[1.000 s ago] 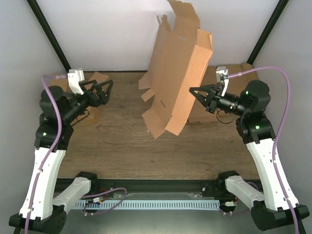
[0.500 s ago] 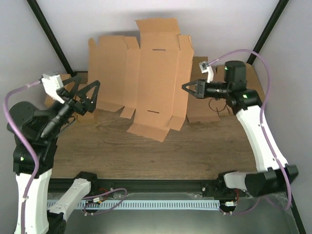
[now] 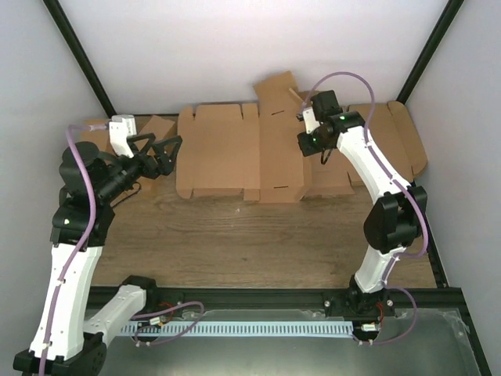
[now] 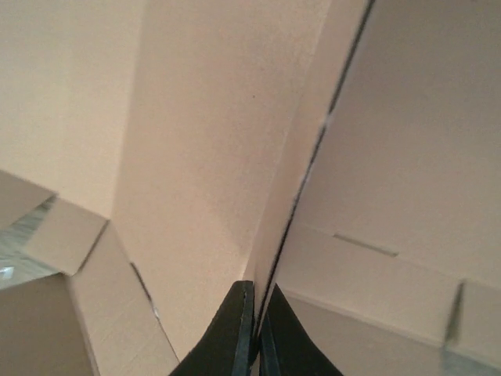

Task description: Fold the paper box

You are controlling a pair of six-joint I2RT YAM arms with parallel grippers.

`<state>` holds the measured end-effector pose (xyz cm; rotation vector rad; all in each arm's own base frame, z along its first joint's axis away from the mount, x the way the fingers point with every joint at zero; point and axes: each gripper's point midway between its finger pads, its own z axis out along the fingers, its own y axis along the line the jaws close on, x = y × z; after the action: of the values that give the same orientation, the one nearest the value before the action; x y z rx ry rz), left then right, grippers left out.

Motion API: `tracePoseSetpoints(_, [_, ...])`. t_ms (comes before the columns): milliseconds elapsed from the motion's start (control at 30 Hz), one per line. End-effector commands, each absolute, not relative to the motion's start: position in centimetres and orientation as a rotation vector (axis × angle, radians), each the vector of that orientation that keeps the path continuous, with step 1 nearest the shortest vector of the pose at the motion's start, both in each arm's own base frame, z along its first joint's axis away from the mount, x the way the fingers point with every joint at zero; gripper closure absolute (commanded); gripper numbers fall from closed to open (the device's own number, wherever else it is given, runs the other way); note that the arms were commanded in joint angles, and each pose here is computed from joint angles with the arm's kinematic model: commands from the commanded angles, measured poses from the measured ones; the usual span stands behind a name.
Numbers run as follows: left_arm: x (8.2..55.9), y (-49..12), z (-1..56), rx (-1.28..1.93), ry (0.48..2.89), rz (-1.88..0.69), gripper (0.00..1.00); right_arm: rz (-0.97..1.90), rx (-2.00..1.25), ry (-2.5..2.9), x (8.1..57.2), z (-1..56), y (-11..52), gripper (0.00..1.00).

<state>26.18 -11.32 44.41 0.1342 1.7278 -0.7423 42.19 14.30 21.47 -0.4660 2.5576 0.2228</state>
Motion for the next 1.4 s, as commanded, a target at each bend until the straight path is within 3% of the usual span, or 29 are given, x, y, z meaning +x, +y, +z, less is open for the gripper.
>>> tracePoseSetpoints(0, [27.6,-11.6,42.4,0.146,1.756,-0.73,0.0,-0.075,-0.669,2.434,44.5,23.3,13.3,0.99])
tracePoseSetpoints(367, [36.8,-9.6,28.5,-0.113,2.106,-0.536,0.0,0.027,-0.804,2.225,44.0,25.6,15.4,0.99])
tracePoseSetpoints(533, [37.5,-10.7,29.4,-0.058,2.107,-0.581,0.0,-0.018,-1.045,2.03,42.9,27.2,16.6,0.99])
tracePoseSetpoints(700, [37.9,-8.5,31.2,-0.062,2.092,-0.398,0.0,-0.011,-1.029,1.943,43.8,31.8,17.3,0.99])
tracePoseSetpoints(933, [40.8,-6.8,30.3,-0.09,2.169,-0.245,0.0,0.029,-1.123,1.924,43.1,30.9,18.6,0.99])
tracePoseSetpoints(1133, [38.8,-9.1,30.1,-0.055,2.121,-0.442,0.0,0.037,-1.247,1.844,42.3,30.6,21.5,0.99])
tracePoseSetpoints(1233, [37.5,-9.7,26.8,-0.045,2.205,-0.487,0.0,0.06,-1.261,1.832,42.5,30.3,22.7,0.99])
tracePoseSetpoints(1367, [36.0,-7.5,21.0,-0.155,2.314,-0.363,0.0,0.082,-1.288,1.831,42.9,28.7,24.4,0.98])
